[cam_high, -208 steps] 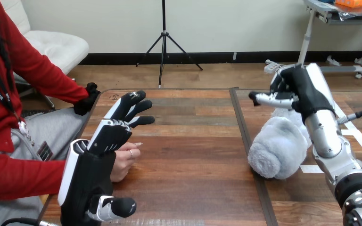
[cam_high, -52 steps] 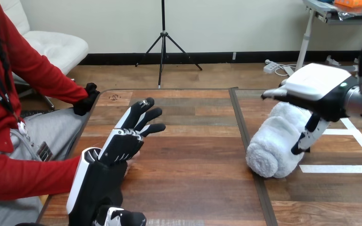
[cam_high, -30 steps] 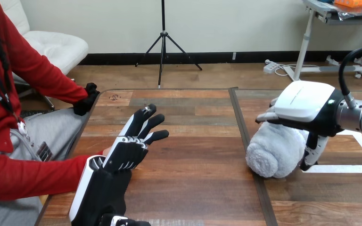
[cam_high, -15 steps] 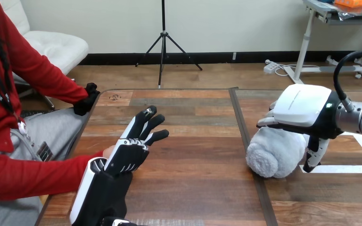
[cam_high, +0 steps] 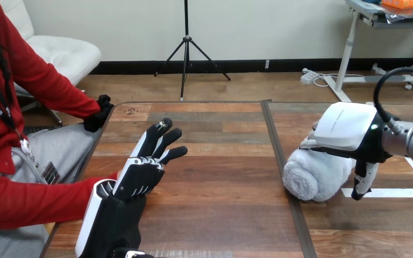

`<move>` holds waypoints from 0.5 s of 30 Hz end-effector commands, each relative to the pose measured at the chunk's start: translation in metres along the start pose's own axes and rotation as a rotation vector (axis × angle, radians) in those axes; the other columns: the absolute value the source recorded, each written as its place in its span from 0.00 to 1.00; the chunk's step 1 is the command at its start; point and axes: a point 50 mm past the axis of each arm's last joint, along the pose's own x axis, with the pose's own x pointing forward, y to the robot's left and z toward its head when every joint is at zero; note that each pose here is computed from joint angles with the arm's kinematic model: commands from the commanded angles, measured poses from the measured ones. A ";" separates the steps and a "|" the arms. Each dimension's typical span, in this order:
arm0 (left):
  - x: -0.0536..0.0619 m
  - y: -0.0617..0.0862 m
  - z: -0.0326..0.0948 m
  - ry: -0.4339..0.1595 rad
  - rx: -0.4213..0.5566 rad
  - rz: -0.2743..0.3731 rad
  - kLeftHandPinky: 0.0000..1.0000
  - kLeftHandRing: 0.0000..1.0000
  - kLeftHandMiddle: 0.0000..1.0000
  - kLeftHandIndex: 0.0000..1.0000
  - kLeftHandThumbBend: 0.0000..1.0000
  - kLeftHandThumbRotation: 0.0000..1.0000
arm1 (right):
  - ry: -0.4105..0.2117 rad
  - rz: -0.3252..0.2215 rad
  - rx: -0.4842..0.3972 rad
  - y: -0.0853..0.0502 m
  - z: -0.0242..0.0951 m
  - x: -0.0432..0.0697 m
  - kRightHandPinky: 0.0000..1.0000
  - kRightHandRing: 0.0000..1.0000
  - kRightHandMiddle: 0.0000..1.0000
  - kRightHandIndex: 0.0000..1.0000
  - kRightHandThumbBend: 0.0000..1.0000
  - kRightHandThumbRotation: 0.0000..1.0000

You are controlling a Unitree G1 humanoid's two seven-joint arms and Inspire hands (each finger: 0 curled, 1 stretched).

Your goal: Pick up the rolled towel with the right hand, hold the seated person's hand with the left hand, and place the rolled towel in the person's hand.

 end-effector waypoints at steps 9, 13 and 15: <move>0.011 0.002 0.007 -0.089 0.045 0.011 0.83 0.93 0.97 0.95 0.99 0.73 | 0.049 -0.038 -0.034 -0.004 0.002 0.012 0.84 0.92 0.90 0.93 1.00 0.44; 0.010 0.003 0.008 -0.101 0.065 0.036 0.82 0.92 0.96 0.94 0.98 0.72 | 0.064 -0.048 -0.008 0.002 0.009 0.015 0.85 0.92 0.90 0.94 1.00 0.43; 0.009 0.004 0.009 -0.102 0.078 0.040 0.81 0.91 0.96 0.94 0.98 0.72 | 0.072 -0.051 0.006 0.006 0.012 0.016 0.85 0.92 0.91 0.95 1.00 0.44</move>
